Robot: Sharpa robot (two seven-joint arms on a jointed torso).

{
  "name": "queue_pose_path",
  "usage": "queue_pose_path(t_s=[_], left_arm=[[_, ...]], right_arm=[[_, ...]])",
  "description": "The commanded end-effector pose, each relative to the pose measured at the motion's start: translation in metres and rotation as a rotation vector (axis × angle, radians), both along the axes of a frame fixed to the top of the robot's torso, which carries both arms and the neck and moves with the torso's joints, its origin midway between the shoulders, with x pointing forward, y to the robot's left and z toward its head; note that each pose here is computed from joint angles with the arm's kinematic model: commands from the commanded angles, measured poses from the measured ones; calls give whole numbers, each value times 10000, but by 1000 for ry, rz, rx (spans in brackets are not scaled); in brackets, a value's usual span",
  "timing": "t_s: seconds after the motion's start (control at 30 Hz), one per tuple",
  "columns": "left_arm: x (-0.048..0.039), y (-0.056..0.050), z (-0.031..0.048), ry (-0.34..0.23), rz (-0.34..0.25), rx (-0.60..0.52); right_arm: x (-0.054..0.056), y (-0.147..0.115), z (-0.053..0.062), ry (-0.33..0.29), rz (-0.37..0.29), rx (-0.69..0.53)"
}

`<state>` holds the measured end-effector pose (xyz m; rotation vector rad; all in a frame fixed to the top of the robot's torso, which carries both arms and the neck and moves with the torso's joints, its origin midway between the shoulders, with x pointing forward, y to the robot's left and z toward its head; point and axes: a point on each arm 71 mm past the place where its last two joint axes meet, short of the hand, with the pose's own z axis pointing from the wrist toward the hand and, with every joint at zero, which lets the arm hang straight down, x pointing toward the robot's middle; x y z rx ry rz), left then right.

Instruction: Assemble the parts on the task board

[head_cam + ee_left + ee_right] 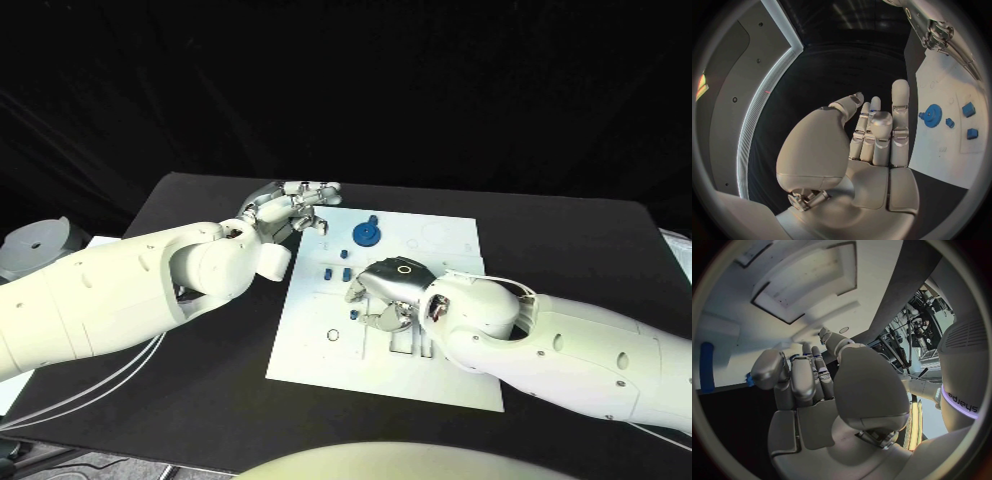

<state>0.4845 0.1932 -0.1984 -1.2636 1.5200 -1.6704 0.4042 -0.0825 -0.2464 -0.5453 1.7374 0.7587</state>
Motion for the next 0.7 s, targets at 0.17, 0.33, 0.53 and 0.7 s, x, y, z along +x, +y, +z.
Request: queue_pose_path(t_s=[0.17, 0.33, 0.53, 0.7], left_arm=[[-11, -8, 9, -1, -23, -9], [-13, 3, 9, 0, -22, -8], [-18, -3, 11, 0, -27, -10], [-23, -14, 13, 1, -31, -12]], right_arm=[[-23, -195, 160, -34, -47, 89], [7, -442, 325, -32, -104, 95], [170, -833, 513, -51, -214, -2], [260, -1045, 524, -68, -265, -84]])
